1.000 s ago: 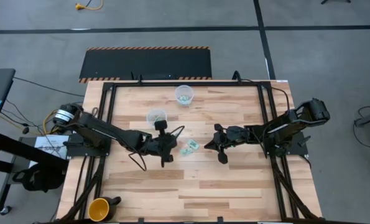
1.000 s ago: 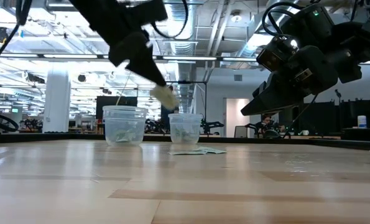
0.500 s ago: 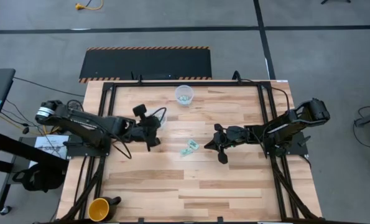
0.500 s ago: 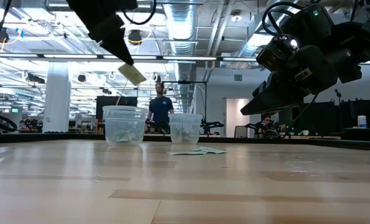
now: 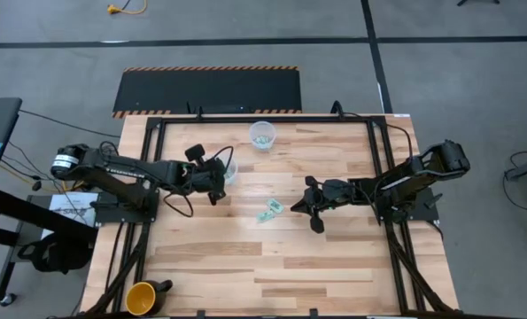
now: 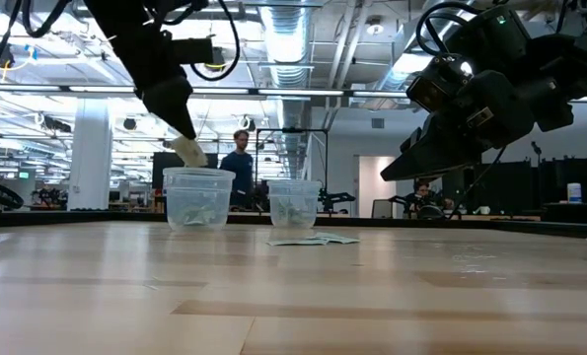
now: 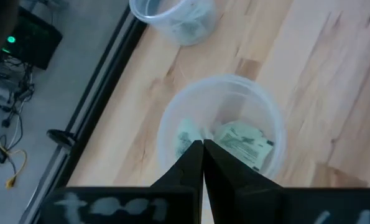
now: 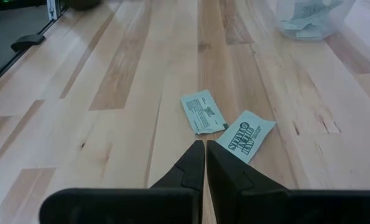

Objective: Pick and place items into bin
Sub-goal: Put the stevia packet into the bottom transparent bin

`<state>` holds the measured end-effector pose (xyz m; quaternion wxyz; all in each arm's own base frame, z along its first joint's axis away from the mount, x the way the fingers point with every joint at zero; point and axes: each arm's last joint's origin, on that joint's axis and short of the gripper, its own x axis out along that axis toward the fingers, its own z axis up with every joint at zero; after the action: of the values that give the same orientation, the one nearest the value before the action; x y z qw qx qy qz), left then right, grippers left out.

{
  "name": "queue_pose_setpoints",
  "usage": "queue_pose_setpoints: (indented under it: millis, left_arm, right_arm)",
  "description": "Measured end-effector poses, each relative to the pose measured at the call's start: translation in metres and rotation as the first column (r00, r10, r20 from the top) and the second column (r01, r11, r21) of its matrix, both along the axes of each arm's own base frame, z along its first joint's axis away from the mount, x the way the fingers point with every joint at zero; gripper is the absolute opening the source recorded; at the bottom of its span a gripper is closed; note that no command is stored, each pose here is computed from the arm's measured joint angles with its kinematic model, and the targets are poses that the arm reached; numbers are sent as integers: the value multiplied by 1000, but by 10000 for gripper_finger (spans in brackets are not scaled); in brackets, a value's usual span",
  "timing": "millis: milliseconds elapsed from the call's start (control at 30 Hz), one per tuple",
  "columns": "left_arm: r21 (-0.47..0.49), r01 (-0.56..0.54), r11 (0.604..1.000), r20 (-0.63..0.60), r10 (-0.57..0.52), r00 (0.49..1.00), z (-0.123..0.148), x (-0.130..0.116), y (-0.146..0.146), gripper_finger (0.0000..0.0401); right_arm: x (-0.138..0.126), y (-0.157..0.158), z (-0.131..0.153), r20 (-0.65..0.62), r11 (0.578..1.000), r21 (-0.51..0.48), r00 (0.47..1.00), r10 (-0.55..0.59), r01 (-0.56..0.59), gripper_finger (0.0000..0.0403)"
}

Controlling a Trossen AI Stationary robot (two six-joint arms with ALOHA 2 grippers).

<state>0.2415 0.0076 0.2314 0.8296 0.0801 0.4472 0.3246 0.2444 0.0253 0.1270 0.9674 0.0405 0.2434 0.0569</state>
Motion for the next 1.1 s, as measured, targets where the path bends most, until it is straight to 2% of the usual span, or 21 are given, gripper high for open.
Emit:
queue_pose_setpoints:
  millis: [500, 900, 1100]
  left_arm:
    - [-1, 24, 1000, 62, -24, 998, 3, 6, -1, 6]
    - [-6, 20, 1000, 95, -20, 995, 4, 8, -1, 98]
    - [-106, 121, 987, 202, -97, 975, 7, 20, -5, 123]
  right_arm:
    - [0, 0, 0, 0, 1000, -1, 1000, 1, -1, 10]
    - [0, 0, 0, 0, 1000, -2, 1000, 1, -1, 10]
    - [0, 0, 0, 1, 1000, -2, 1000, 1, -1, 10]
